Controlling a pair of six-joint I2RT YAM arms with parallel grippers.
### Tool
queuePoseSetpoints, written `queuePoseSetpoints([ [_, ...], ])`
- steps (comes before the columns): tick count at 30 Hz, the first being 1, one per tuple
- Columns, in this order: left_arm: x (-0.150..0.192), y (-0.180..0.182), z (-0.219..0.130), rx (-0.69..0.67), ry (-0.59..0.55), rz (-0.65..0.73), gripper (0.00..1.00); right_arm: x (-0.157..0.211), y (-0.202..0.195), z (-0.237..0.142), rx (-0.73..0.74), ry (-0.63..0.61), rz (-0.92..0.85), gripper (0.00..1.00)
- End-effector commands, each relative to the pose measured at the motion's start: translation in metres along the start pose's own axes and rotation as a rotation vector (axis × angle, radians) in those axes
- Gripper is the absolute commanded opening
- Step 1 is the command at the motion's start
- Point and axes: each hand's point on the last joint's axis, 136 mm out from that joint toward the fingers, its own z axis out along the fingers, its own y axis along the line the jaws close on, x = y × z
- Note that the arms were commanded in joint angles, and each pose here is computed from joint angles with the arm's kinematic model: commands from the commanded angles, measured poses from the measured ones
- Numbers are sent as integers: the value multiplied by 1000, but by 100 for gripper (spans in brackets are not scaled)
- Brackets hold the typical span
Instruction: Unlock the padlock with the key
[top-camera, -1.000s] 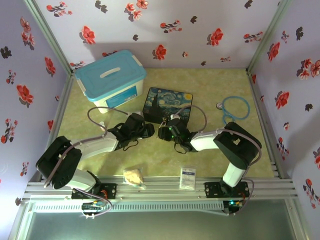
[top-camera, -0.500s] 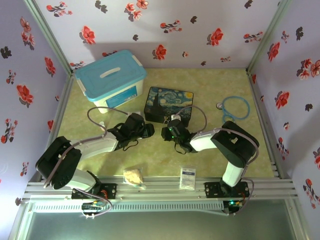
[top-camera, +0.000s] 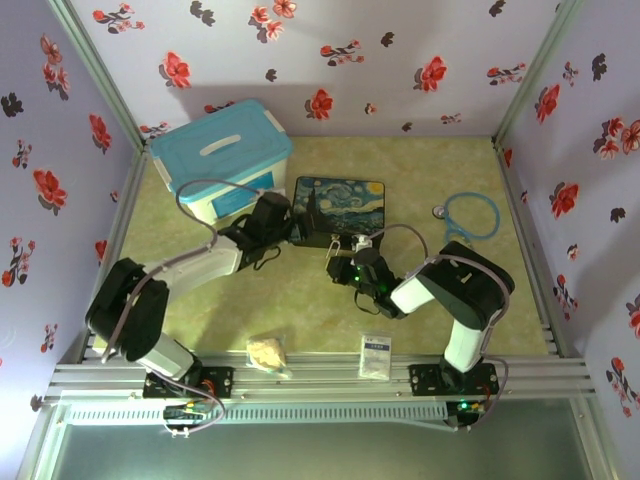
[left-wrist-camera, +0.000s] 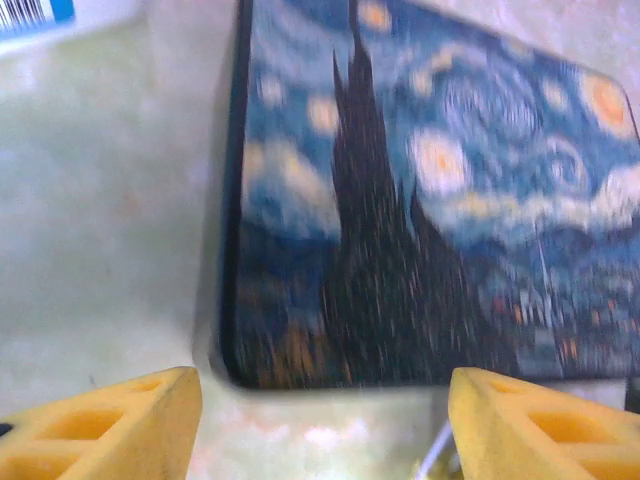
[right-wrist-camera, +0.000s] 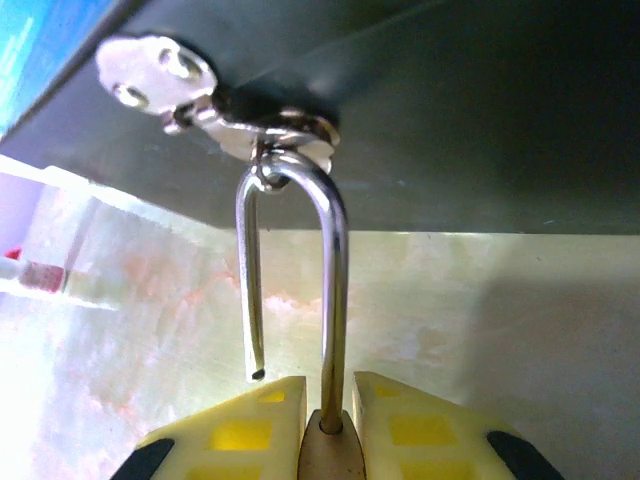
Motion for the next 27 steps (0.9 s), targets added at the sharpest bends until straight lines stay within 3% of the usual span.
queuePoseSetpoints([
  [1, -8, 18, 22, -104, 9, 99, 68, 16, -17, -2, 32, 41, 68, 16],
  [8, -6, 38, 57, -171, 20, 101, 70, 17, -20, -7, 43, 41, 61, 16],
  [12, 2, 36, 70, -127, 45, 90, 70, 16, -21, -8, 43, 32, 59, 16],
  [18, 20, 40, 78, -132, 92, 90, 53, 7, -16, -6, 36, -4, 76, 15],
  [27, 50, 59, 74, -171, 128, 82, 48, -22, -5, 4, -3, -163, 196, 13],
])
